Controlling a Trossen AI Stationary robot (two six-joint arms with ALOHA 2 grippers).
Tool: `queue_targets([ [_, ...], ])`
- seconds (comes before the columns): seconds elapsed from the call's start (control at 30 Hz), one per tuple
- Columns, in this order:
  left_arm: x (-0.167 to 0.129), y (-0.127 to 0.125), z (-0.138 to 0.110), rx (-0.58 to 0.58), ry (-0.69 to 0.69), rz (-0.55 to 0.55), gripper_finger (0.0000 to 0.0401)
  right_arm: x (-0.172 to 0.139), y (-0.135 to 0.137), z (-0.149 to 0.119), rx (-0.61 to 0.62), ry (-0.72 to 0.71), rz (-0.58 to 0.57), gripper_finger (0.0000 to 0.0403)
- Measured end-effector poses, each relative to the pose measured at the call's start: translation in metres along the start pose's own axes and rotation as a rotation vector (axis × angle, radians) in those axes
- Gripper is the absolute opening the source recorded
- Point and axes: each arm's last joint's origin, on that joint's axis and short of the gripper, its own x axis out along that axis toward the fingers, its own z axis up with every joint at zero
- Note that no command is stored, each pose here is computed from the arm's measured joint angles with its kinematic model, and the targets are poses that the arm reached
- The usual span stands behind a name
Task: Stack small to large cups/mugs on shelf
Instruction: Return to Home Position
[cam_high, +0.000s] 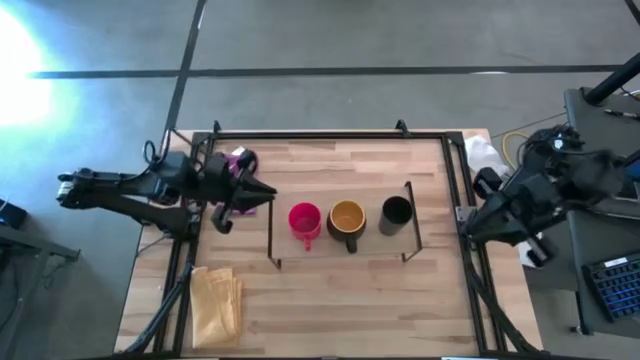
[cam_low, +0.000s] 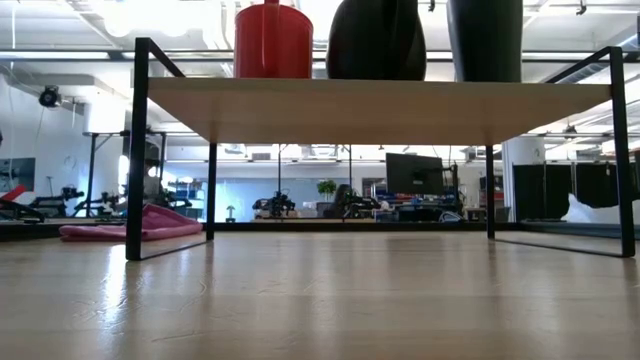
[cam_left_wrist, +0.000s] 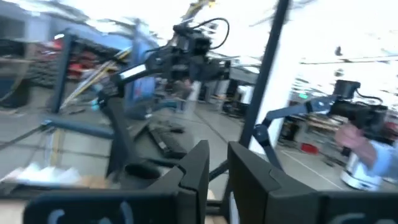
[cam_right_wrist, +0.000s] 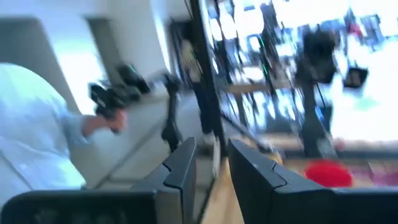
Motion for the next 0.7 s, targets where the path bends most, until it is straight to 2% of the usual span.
queue_targets([
  [0.13,-0.025,0.002,-0.015,0.016,-0.026,0.025,0.0045,-0.017,-0.015,-0.018,-0.035,-0.121,0.081,0.0081],
  [0.37,-0.060,0.003,-0.038,0.001,-0.014,0.003,0.0045,-0.022,-0.032,-0.066,-0.061,-0.257,0.066,0.0077],
  [0.53,-0.085,0.010,-0.062,-0.040,-0.002,0.124,0.0045,-0.015,-0.040,-0.103,-0.028,-0.325,0.026,0.0078],
  [0.7,-0.109,0.013,-0.077,-0.045,-0.043,0.179,0.0045,-0.005,-0.042,-0.127,-0.019,-0.398,-0.007,0.0082],
])
